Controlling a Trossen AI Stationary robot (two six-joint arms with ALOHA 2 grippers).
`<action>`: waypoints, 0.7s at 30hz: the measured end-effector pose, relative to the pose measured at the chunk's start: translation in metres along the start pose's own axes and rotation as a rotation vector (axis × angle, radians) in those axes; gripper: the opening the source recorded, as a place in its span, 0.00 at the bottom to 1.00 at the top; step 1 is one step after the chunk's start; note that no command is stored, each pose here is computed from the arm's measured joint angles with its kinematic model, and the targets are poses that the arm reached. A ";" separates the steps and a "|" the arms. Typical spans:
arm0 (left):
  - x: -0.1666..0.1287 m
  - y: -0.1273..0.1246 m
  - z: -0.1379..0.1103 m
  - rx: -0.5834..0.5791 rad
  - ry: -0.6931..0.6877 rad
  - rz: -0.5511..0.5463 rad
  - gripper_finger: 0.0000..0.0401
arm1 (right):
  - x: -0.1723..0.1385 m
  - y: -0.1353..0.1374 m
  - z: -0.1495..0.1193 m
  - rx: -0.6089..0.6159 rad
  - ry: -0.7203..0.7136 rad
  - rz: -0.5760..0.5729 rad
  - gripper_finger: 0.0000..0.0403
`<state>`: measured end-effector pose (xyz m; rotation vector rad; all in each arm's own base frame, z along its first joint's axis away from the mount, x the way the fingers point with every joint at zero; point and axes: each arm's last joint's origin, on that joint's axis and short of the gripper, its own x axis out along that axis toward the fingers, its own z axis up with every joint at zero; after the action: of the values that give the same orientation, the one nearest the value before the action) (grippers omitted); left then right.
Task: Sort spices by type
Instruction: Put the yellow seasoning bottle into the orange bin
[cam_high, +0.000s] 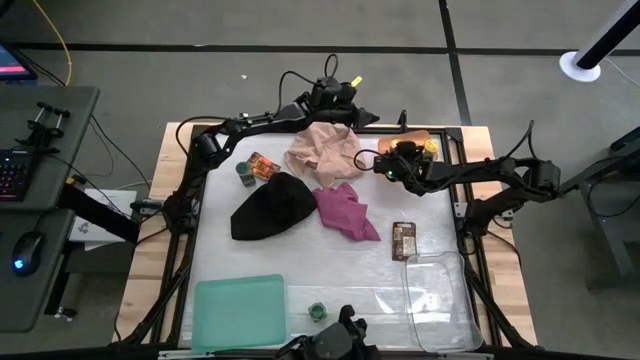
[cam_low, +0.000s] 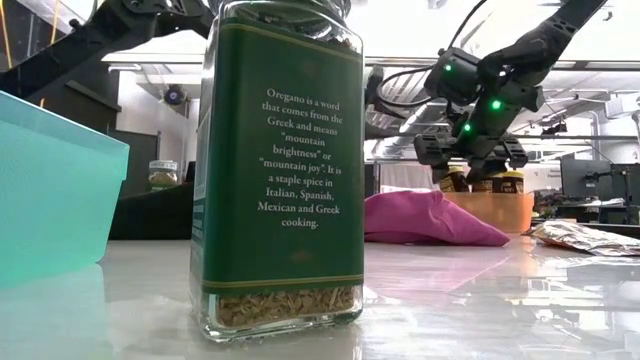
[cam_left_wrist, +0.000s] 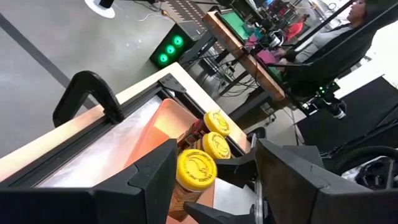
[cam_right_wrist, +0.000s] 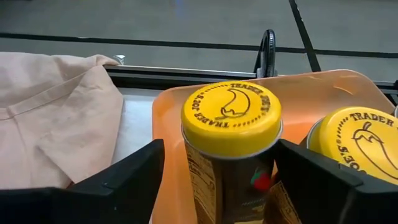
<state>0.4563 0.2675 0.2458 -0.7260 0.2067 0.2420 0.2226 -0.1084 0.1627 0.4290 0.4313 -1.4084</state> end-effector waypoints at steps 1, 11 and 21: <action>0.000 0.000 0.000 -0.001 0.001 0.002 0.50 | 0.000 0.000 0.000 0.000 0.001 0.001 0.74; -0.006 0.012 0.007 -0.015 0.015 -0.015 0.50 | 0.000 0.001 -0.001 0.004 0.048 0.045 0.75; -0.021 0.036 0.026 -0.122 0.003 -0.030 0.50 | -0.013 -0.009 0.009 0.004 0.052 0.049 0.75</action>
<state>0.4281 0.3080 0.2473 -0.8495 0.1848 0.2268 0.2123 -0.1029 0.1769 0.4772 0.4578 -1.3530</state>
